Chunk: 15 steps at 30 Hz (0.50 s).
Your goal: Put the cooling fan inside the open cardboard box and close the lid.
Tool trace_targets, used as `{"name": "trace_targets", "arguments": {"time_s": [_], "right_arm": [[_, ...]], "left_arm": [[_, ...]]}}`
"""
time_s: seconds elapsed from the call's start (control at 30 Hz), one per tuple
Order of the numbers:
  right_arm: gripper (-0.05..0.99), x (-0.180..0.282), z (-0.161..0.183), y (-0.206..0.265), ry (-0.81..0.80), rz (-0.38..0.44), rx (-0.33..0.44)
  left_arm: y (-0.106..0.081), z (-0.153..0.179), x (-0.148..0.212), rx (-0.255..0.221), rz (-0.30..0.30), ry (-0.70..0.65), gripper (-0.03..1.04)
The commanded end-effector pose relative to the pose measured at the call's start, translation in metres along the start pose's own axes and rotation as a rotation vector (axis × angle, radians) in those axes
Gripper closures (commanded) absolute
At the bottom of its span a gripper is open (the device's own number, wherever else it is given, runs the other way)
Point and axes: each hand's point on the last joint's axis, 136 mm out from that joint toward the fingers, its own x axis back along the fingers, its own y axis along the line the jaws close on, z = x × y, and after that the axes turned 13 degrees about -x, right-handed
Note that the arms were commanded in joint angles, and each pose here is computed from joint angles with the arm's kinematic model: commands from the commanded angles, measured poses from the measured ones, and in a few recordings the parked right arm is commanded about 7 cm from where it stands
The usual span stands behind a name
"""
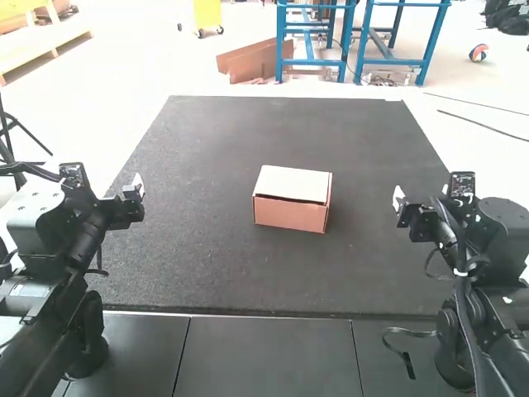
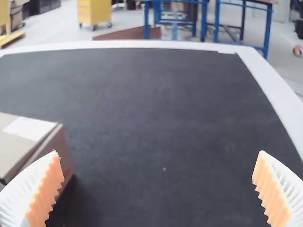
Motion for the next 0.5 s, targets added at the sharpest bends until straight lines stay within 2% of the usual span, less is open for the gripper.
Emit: {"name": "trace_targets", "arguments": {"time_s": [0.0,0.47], "right_arm": [[0.02,0.0005,-0.0022,-0.0051,-0.015,0.024,0.005],[0.02,0.0005,-0.0025,-0.0043,-0.015,0.02,0.005]], "left_arm": [[0.003,-0.0004,0.0002,0.002,-0.016,-0.009,0.04],[0.0042,-0.0024,0.0003,0.005,-0.02,-0.016,0.04]]}}
